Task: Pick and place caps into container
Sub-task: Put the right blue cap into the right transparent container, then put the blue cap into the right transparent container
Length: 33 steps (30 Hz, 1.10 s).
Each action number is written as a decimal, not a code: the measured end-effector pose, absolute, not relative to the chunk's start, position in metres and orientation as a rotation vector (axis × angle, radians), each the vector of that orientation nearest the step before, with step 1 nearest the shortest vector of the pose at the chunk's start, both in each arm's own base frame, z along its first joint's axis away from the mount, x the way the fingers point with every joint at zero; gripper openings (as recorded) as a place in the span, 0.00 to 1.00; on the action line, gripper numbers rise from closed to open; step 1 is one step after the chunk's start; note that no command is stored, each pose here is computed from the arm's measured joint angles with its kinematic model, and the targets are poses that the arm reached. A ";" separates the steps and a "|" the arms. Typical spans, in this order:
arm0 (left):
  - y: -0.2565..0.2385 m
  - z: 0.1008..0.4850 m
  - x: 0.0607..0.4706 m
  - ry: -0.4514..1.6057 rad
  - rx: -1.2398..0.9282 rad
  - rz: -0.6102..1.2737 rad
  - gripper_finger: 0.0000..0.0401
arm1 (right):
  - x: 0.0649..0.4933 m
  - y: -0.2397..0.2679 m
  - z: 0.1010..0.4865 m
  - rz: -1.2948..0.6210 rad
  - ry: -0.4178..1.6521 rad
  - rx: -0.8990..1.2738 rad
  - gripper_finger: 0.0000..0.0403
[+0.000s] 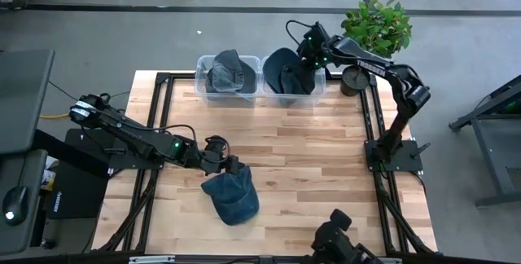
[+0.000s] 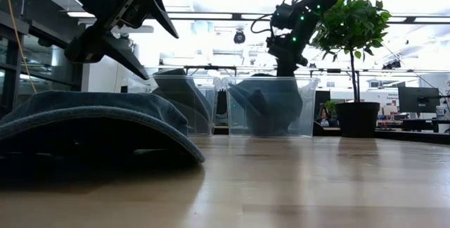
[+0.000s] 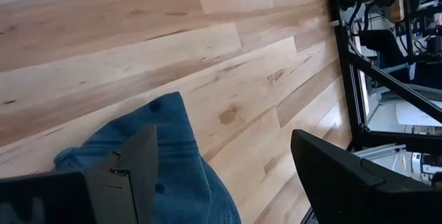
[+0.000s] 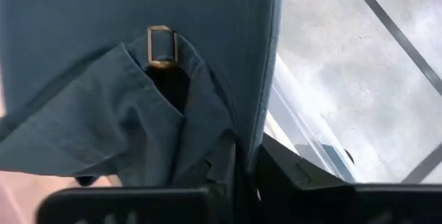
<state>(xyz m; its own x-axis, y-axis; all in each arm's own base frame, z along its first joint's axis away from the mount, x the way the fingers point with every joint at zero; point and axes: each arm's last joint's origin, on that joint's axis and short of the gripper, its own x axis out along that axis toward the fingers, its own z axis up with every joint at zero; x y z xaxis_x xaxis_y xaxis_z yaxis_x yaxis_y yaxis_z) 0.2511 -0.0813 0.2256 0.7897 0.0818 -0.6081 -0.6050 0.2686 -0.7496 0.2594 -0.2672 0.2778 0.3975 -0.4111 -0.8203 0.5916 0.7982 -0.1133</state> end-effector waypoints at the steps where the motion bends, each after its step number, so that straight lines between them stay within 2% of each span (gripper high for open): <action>1: -0.081 0.226 0.251 0.509 -1.222 0.489 0.65 | 0.260 -0.268 0.276 -0.644 0.977 0.208 0.11; 5: -0.081 0.226 0.251 0.509 -1.222 0.489 0.65 | 0.260 -0.269 0.275 -0.646 0.981 0.208 0.19; 15: -0.081 0.226 0.251 0.505 -1.224 0.493 0.65 | 0.259 -0.269 0.275 -0.703 0.990 0.228 0.26; 23: -0.081 0.226 0.251 0.504 -1.228 0.495 0.65 | 0.259 -0.269 0.277 -0.703 0.988 0.220 0.39; 33: -0.081 0.225 0.250 0.512 -1.218 0.505 0.65 | 0.258 -0.271 0.316 -0.735 0.983 0.140 0.54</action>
